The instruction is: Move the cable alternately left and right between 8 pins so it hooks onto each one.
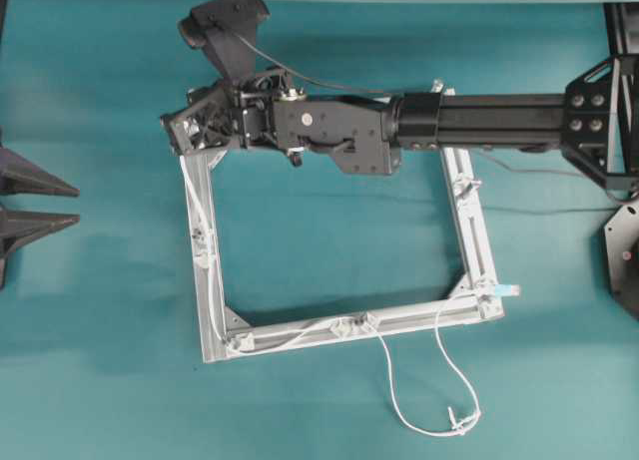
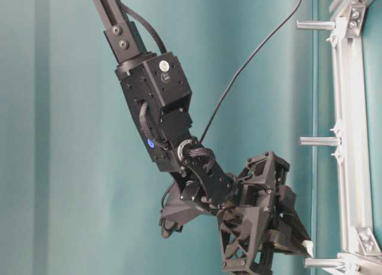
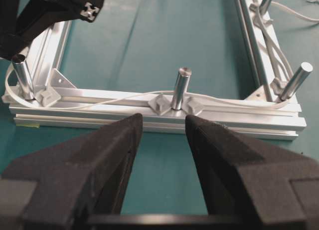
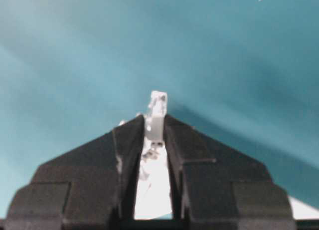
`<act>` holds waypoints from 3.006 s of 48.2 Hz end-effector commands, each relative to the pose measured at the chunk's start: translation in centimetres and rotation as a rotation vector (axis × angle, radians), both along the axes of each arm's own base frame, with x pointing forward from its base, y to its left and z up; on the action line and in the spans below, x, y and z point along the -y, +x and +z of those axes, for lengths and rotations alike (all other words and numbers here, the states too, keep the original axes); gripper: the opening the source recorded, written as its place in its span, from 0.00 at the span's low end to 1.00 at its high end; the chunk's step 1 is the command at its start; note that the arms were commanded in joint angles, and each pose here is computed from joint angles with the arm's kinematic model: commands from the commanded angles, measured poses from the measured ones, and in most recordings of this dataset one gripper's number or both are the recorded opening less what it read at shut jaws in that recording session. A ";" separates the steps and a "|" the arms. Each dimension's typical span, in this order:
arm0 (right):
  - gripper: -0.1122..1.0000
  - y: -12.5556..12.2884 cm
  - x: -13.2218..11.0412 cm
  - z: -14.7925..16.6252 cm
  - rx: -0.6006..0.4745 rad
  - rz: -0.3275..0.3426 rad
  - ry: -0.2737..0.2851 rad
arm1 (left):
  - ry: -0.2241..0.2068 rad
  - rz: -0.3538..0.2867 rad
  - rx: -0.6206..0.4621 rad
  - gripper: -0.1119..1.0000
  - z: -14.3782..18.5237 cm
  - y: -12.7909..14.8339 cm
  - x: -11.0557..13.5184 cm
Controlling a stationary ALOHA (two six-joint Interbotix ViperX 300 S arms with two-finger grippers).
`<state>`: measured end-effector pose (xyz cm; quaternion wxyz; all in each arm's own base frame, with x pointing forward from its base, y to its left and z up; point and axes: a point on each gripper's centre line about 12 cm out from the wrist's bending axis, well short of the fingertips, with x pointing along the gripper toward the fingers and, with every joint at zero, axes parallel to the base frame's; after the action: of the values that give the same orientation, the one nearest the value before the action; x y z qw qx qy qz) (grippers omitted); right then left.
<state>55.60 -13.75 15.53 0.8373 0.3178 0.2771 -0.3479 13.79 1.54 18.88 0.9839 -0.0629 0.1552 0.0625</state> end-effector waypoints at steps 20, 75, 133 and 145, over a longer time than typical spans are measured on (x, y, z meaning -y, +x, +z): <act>0.24 -3.2 -3.4 2.8 -0.004 0.052 0.003 | -0.004 -0.001 0.014 0.57 0.6 0.2 0.0; 0.24 -12.9 -7.8 1.5 -0.050 0.183 0.050 | -0.003 0.001 0.014 0.57 0.6 0.2 0.0; 0.24 -27.6 0.3 3.1 -0.246 -0.044 -0.076 | -0.004 0.001 0.016 0.57 0.6 0.2 0.0; 0.24 -29.2 1.6 5.0 -0.291 -0.091 -0.180 | -0.002 0.001 0.016 0.57 0.6 0.2 0.0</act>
<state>26.72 -14.66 18.57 0.7897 0.2063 0.3746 -0.4398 13.78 1.54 18.90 0.9840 -0.0636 0.1544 0.0626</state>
